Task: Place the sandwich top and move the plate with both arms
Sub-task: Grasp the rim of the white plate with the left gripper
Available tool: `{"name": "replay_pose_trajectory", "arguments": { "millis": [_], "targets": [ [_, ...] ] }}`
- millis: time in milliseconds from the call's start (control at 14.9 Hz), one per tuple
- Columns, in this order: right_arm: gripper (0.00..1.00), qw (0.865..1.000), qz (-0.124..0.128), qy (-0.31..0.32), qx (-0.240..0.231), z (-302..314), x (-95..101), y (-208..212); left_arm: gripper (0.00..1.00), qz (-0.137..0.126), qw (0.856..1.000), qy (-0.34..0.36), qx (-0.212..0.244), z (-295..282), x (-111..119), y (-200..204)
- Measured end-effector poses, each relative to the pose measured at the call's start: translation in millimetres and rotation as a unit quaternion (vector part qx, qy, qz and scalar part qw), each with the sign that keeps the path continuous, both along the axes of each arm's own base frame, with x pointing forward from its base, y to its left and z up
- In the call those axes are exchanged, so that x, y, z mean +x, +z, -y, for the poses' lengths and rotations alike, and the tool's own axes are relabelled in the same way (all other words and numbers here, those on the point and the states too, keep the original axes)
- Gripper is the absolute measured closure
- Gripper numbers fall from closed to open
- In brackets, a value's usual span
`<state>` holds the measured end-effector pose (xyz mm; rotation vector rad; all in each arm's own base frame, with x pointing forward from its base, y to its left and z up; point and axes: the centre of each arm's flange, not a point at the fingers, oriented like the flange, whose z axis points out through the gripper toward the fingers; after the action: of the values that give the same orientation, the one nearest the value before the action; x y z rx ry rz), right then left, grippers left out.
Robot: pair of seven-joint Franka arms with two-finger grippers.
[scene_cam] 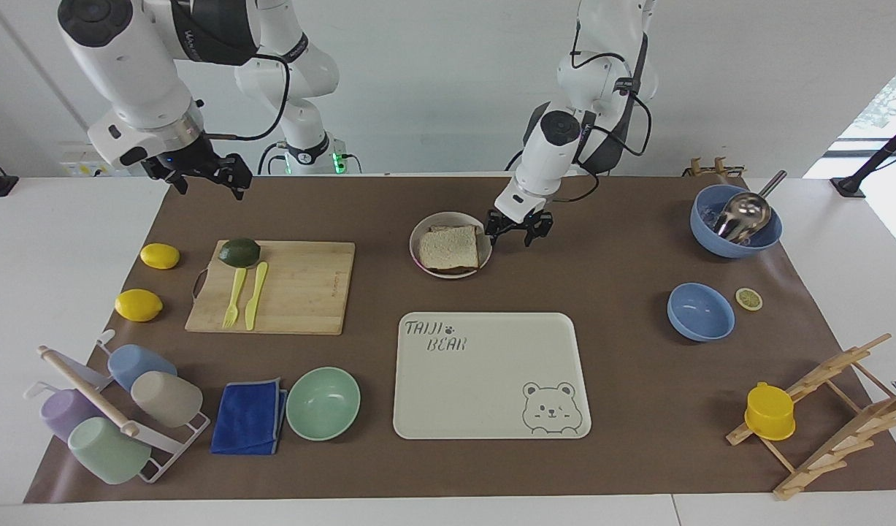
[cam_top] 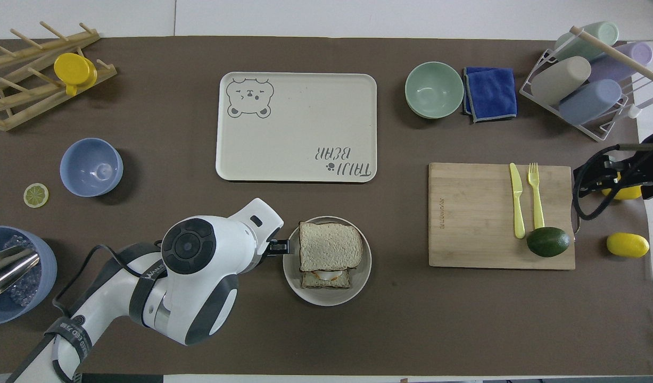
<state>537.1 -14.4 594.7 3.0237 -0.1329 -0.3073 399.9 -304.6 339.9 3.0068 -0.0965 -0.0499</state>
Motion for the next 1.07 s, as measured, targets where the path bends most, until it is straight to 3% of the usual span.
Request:
{"name": "replay_pose_trajectory", "arguments": {
  "millis": [67, 469, 603, 1071],
  "targets": [
    [0.0, 1.0, 0.0, -0.004, 0.003, 6, -0.3, 0, 0.19, 0.004, 1.0, -0.003, -0.002, 4, -2, -6],
    [0.0, 1.0, 0.003, -0.014, 0.005, 17, -1.3, 3, 0.25, 0.005, 1.0, -0.018, -0.003, 20, -10, -26],
    [0.0, 1.0, 0.003, -0.013, 0.005, 16, -1.3, 3, 0.34, 0.003, 1.0, -0.019, -0.002, 19, -12, -28],
    [0.0, 1.0, -0.002, -0.011, 0.006, 13, -2.5, 2, 0.49, -0.006, 1.0, -0.017, -0.006, 24, -19, -31]
  ]
}}
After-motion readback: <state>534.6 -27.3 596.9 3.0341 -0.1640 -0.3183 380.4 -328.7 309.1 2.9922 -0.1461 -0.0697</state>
